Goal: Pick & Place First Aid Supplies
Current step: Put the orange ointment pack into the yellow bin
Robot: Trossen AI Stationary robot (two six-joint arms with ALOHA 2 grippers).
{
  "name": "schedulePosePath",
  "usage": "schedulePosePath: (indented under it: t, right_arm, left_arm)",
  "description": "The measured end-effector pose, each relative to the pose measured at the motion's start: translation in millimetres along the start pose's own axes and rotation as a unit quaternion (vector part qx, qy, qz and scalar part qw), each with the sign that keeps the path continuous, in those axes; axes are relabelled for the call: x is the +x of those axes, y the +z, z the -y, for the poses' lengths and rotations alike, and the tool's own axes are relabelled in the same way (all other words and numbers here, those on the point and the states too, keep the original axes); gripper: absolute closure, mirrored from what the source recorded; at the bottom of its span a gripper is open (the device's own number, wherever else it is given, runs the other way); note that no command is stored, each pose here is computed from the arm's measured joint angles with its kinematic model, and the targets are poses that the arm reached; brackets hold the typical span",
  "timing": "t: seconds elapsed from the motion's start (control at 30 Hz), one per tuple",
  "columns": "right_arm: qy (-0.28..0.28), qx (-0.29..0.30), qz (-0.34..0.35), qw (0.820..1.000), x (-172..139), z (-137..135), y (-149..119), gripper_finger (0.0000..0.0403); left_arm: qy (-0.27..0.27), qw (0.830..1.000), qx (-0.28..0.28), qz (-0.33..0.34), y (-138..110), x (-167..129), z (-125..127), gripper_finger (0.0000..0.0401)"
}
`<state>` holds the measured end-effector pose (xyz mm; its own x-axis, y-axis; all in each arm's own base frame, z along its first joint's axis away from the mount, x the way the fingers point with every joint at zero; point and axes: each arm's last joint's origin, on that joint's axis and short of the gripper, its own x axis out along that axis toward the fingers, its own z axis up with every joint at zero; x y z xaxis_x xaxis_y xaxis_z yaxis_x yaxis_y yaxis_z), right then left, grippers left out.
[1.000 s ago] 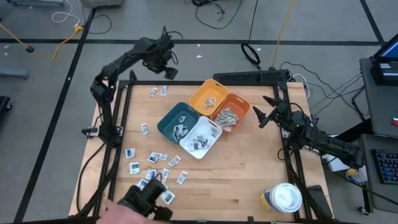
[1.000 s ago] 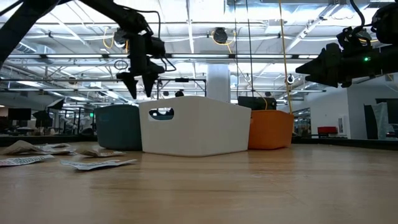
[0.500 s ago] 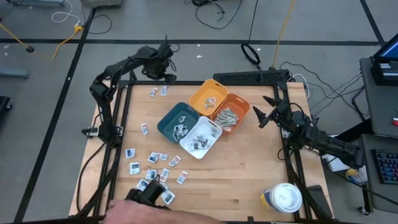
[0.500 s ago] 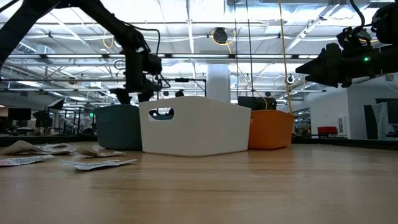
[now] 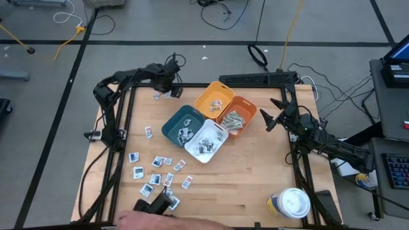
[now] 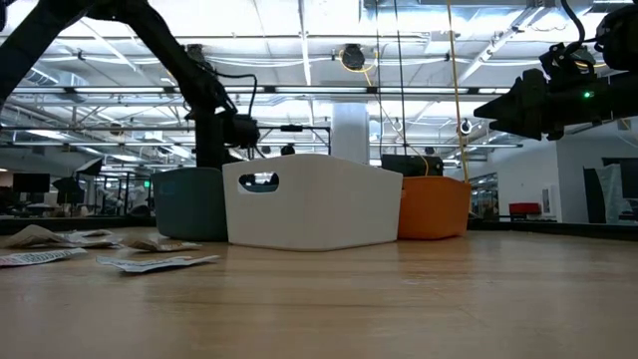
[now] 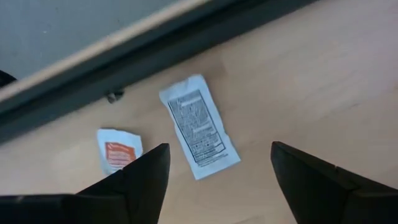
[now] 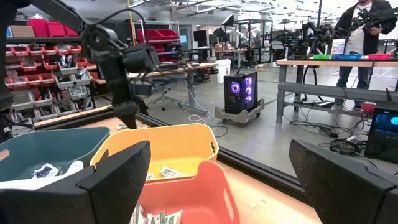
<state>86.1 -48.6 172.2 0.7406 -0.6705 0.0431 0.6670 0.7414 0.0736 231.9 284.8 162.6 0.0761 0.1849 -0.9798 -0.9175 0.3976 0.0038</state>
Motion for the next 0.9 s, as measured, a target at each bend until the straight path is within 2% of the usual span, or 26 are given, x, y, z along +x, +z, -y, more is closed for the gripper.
schedulePosePath:
  t: [0.17, 0.3, 0.67, 0.9]
  right_arm:
    - [0.000, 0.000, 0.000, 1.000, 0, 0, 0, 0.0026]
    - [0.000, 0.000, 0.000, 1.000, 0, 0, 0, 0.0026]
    - [0.000, 0.000, 0.000, 1.000, 0, 0, 0, 0.0026]
    - [0.000, 0.000, 0.000, 1.000, 0, 0, 0, 0.0026]
  left_arm:
    - [0.002, 1.000, 0.001, -0.014, -9, 14, -1, 0.0133]
    - [-0.001, 1.000, 0.004, -0.024, -13, 19, -2, 0.0160]
    - [-0.001, 1.000, 0.012, -0.013, -11, 20, -1, 0.0312]
    - [-0.004, 0.999, 0.033, -0.018, -12, 20, -1, 0.0386]
